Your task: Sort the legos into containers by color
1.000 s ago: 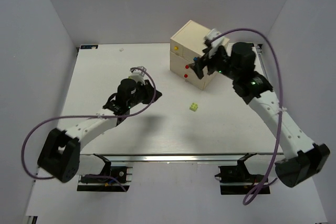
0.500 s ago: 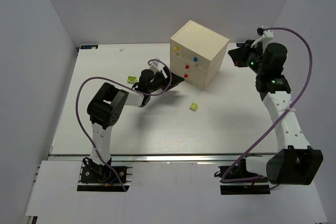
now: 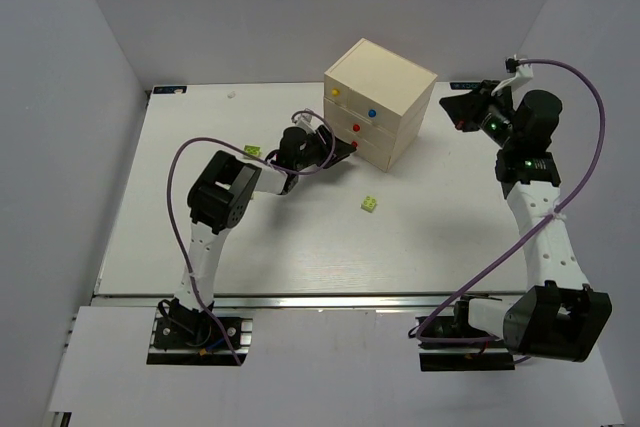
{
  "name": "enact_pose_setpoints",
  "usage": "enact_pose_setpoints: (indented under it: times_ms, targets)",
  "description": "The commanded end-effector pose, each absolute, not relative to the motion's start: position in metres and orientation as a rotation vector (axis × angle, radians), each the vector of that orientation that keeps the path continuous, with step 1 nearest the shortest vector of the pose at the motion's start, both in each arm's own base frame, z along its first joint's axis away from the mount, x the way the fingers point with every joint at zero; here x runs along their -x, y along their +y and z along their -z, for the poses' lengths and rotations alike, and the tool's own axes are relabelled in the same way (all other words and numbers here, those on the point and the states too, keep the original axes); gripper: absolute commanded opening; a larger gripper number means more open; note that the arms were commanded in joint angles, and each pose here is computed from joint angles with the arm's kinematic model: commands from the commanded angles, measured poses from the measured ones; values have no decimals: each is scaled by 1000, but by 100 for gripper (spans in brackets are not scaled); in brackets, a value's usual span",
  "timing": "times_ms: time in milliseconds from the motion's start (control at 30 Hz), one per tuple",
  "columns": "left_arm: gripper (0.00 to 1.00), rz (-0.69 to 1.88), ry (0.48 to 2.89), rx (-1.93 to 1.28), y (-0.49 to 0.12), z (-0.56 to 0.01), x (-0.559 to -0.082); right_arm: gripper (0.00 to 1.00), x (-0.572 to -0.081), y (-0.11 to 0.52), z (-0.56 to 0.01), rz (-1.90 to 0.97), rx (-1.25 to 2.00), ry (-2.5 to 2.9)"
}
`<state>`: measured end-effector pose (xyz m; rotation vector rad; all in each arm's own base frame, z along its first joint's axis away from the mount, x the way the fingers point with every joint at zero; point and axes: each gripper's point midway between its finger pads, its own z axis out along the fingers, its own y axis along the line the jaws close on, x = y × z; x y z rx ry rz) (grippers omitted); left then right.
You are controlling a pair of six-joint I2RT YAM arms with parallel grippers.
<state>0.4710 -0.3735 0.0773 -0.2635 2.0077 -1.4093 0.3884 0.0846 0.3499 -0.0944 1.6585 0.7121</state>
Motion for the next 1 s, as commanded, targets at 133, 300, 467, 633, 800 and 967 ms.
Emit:
enact_pose_setpoints:
  times_ms: [133, 300, 467, 633, 800, 967]
  targets:
    - [50, 1402, 1966, 283, -382, -88, -490, 0, -380, 83, -364, -726, 120, 1594]
    - [50, 1383, 1991, 297, -384, -77, -496, 0, -378, 81, -360, -733, 120, 1598]
    - [50, 1393, 1980, 293, -386, -78, -500, 0, -375, 79, -362, -729, 121, 1591]
    - [48, 1386, 1983, 300, -389, -78, -506, 0, -374, 77, -360, -731, 118, 1594]
    - [43, 1384, 1981, 299, -390, -80, -509, 0, -373, 75, -360, -737, 113, 1592]
    - [34, 1387, 1981, 303, -390, -78, -509, 0, -373, 73, -358, -741, 109, 1593]
